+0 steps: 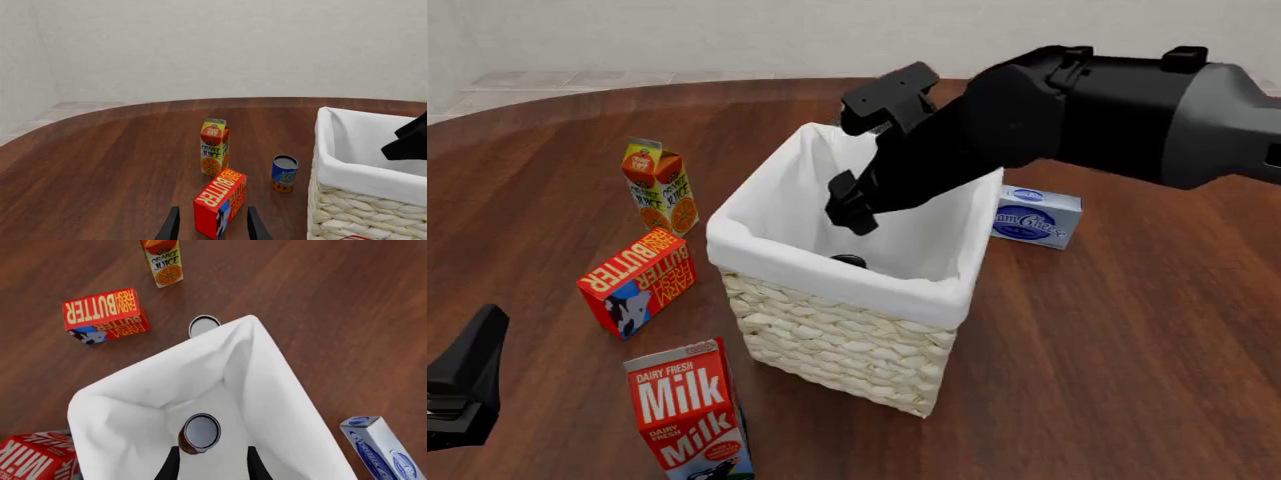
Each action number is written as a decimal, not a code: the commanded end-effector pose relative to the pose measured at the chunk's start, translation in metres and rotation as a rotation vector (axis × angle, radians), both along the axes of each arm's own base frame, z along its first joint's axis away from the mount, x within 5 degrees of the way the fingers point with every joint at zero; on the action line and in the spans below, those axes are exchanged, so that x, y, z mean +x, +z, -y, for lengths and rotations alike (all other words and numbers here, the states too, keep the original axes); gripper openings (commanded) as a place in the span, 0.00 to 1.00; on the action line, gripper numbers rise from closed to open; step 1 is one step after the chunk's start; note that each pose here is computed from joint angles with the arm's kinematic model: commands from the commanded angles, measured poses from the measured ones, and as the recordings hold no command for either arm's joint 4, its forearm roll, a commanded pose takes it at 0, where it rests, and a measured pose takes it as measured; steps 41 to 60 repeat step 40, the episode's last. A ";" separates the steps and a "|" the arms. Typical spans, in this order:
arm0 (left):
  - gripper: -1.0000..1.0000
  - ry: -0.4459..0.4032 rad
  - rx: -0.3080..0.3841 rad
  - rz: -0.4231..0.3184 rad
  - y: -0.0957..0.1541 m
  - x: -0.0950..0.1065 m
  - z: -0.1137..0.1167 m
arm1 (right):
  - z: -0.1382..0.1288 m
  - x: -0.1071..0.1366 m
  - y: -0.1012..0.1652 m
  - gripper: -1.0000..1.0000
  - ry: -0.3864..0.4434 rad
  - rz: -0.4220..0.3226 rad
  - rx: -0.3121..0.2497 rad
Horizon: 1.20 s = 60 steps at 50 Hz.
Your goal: Pick up the tomato sauce, and put it in the basket.
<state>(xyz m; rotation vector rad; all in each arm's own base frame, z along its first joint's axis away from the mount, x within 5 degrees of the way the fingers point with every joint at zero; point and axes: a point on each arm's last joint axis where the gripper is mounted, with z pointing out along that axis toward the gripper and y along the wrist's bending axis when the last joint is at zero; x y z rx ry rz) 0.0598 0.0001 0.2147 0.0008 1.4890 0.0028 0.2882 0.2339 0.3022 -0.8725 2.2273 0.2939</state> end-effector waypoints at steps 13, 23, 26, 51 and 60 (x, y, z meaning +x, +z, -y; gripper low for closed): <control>1.00 0.000 0.000 0.000 0.000 0.000 0.000 | 0.030 -0.041 0.041 1.00 -0.008 0.072 0.080; 1.00 0.000 0.000 0.000 0.000 0.000 0.000 | 0.043 -0.060 0.052 1.00 -0.015 0.099 0.126; 1.00 0.000 0.000 0.000 0.000 0.000 0.000 | 0.050 -0.065 0.053 1.00 -0.026 0.105 0.134; 1.00 0.000 0.000 0.000 0.000 0.000 0.000 | 0.076 -0.087 0.067 1.00 -0.051 0.160 0.185; 1.00 0.000 0.000 0.000 0.000 0.000 0.000 | 0.076 -0.087 0.067 1.00 -0.051 0.160 0.185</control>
